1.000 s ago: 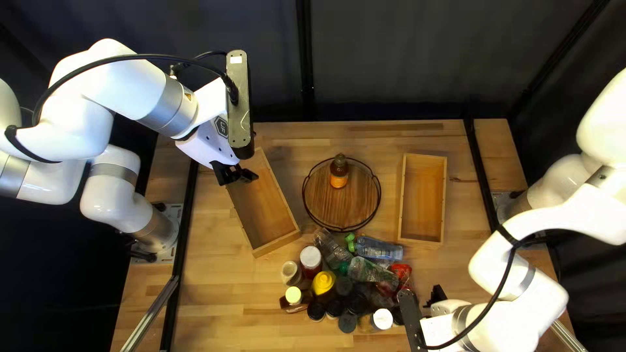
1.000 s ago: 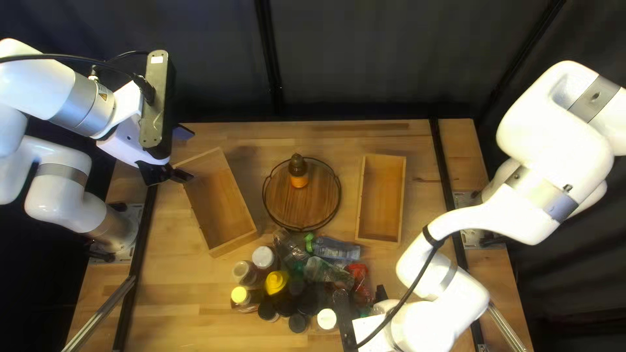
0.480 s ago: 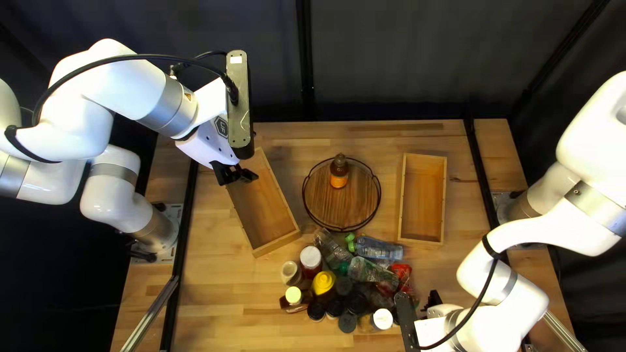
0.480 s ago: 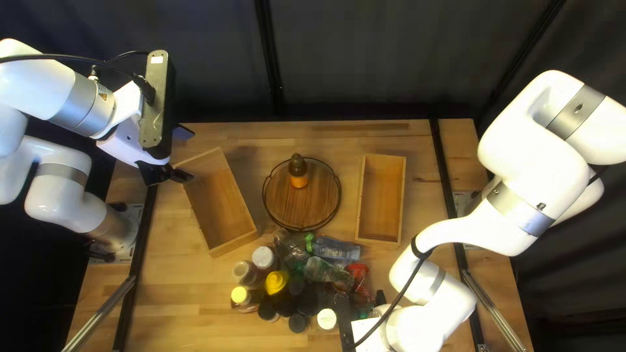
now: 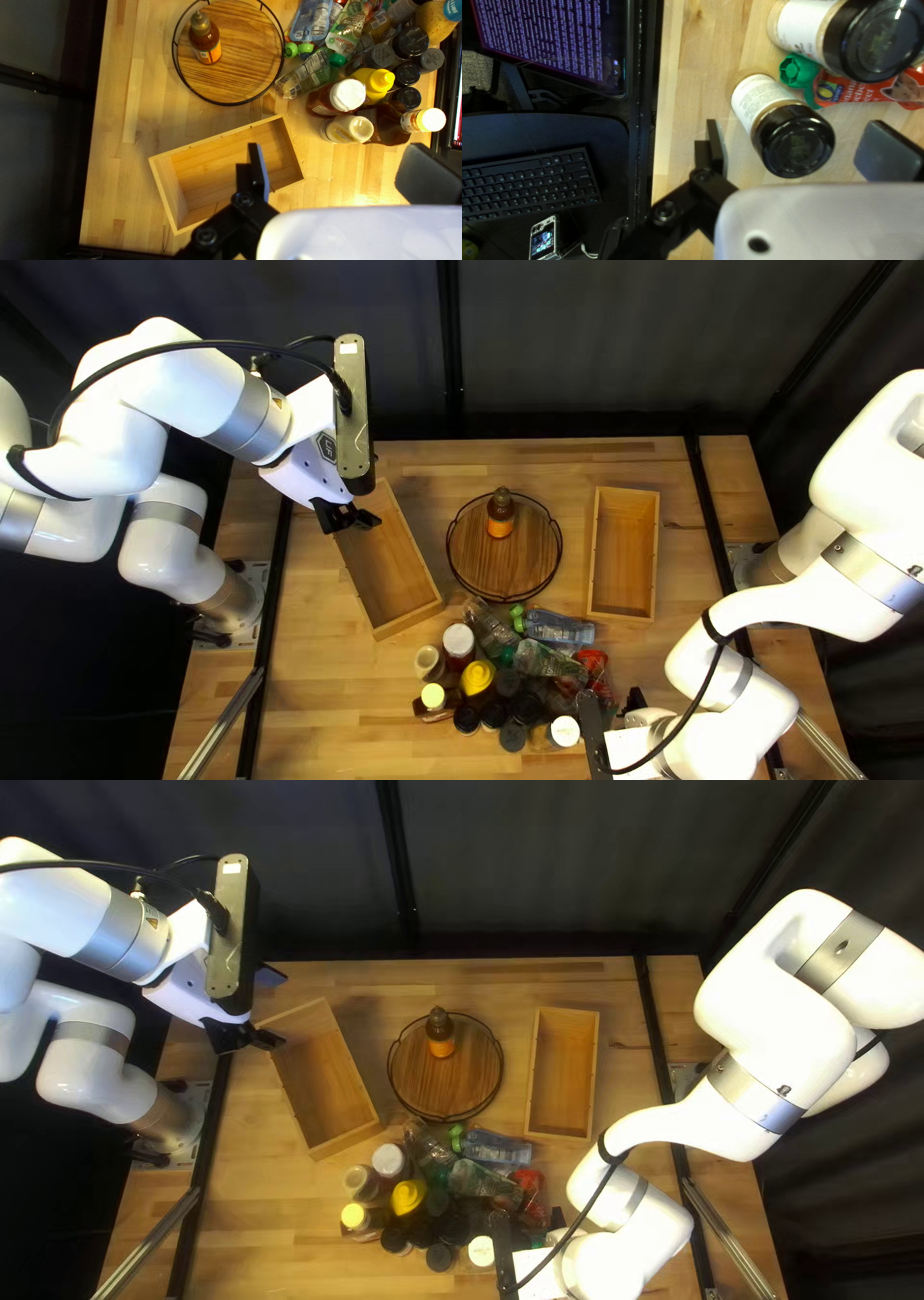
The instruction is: Separate condiments, baby food and spices and place it in 3 different racks/containers
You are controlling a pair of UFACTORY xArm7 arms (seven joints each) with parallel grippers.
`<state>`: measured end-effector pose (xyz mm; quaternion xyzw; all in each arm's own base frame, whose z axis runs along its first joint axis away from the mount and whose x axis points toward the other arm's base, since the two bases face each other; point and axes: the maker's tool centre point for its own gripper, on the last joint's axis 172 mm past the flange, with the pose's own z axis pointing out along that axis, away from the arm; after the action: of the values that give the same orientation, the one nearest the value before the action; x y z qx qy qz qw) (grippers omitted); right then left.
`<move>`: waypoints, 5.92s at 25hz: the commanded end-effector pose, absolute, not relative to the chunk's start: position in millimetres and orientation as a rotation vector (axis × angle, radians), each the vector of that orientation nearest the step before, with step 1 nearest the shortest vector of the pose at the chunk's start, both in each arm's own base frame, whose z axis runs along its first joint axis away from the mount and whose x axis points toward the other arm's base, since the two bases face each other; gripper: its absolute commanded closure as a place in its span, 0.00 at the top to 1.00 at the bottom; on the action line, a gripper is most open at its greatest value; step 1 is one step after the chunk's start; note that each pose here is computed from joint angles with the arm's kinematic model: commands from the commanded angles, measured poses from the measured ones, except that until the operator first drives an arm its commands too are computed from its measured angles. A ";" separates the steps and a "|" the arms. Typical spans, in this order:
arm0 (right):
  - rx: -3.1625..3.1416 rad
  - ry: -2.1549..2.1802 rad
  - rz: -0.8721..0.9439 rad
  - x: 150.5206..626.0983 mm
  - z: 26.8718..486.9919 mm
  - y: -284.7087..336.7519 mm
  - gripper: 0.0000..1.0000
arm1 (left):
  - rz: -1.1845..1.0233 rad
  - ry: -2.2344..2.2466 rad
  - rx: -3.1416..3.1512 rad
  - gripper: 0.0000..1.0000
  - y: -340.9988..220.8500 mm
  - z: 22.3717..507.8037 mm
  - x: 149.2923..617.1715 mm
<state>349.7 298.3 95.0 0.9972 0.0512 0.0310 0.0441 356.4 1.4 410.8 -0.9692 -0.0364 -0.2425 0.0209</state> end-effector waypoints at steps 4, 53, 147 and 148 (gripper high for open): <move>3.044 0.147 0.089 349.3 118.8 298.4 0.02 | -0.752 -0.113 -3.005 1.00 1.4 410.8 356.4; 3.011 -0.225 0.054 320.4 107.9 -87.8 0.10 | -0.752 -0.113 -3.005 1.00 1.4 410.8 356.4; 2.978 -0.031 0.335 326.9 209.1 56.9 0.00 | -0.752 -0.113 -3.005 1.00 1.4 410.8 356.4; 2.977 -0.047 0.330 326.6 203.8 49.6 0.00 | -0.752 -0.113 -3.005 1.00 1.4 410.8 356.4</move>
<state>330.9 75.2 215.7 0.9912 -0.0001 0.1110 0.0720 356.4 1.4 410.8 -0.9692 -0.0364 -0.2425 0.0209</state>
